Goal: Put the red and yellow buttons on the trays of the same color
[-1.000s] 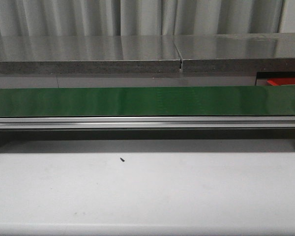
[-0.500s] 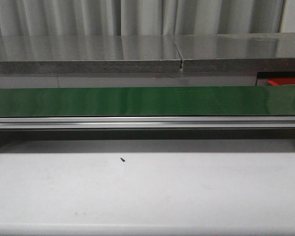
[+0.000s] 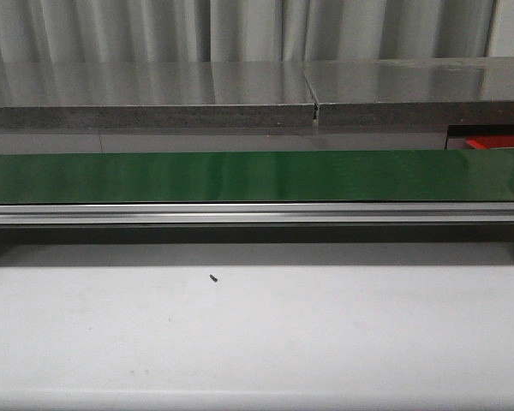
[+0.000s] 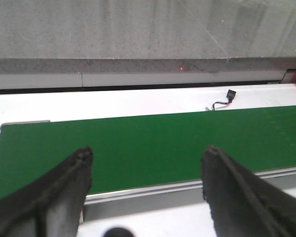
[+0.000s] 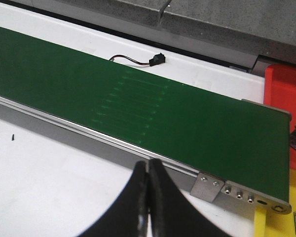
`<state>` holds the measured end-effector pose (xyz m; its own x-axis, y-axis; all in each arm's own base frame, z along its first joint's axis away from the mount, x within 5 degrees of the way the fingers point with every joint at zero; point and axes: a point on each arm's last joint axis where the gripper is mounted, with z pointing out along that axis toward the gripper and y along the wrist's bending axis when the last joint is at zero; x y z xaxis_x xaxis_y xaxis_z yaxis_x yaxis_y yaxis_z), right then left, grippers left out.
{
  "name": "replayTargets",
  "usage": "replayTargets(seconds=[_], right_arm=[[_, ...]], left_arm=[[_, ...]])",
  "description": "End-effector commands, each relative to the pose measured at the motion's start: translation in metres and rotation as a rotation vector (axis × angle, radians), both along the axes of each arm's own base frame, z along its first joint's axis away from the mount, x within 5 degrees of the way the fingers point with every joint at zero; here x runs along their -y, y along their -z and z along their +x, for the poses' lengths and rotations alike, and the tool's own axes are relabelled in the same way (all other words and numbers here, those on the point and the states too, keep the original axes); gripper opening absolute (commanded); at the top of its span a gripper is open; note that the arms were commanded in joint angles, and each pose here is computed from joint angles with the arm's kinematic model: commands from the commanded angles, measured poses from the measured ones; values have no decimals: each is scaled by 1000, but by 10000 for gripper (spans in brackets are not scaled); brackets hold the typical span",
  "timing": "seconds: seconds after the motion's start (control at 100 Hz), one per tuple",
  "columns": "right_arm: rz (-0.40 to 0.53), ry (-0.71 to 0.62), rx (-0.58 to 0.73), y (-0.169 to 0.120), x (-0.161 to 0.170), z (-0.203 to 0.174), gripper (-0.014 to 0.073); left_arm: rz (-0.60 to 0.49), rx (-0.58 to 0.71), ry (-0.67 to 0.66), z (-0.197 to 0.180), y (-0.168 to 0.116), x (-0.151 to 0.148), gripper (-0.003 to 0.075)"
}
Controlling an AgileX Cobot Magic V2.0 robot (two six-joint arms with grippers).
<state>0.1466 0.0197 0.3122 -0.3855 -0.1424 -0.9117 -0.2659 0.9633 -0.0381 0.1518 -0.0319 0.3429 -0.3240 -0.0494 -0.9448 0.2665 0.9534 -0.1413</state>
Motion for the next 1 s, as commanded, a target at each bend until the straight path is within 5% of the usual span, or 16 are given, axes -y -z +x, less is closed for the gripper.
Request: replayTargets(seconds=[0.0, 0.45, 0.99], right_arm=[[13, 26, 78, -13, 2, 2, -99], [13, 26, 78, -13, 2, 2, -99], [13, 26, 78, -13, 2, 2, -99]], left_arm=[[-50, 58, -67, 15, -24, -6, 510], [-158, -231, -370, 127, -28, -106, 503], [-208, -548, -426, 223, 77, -166, 503]])
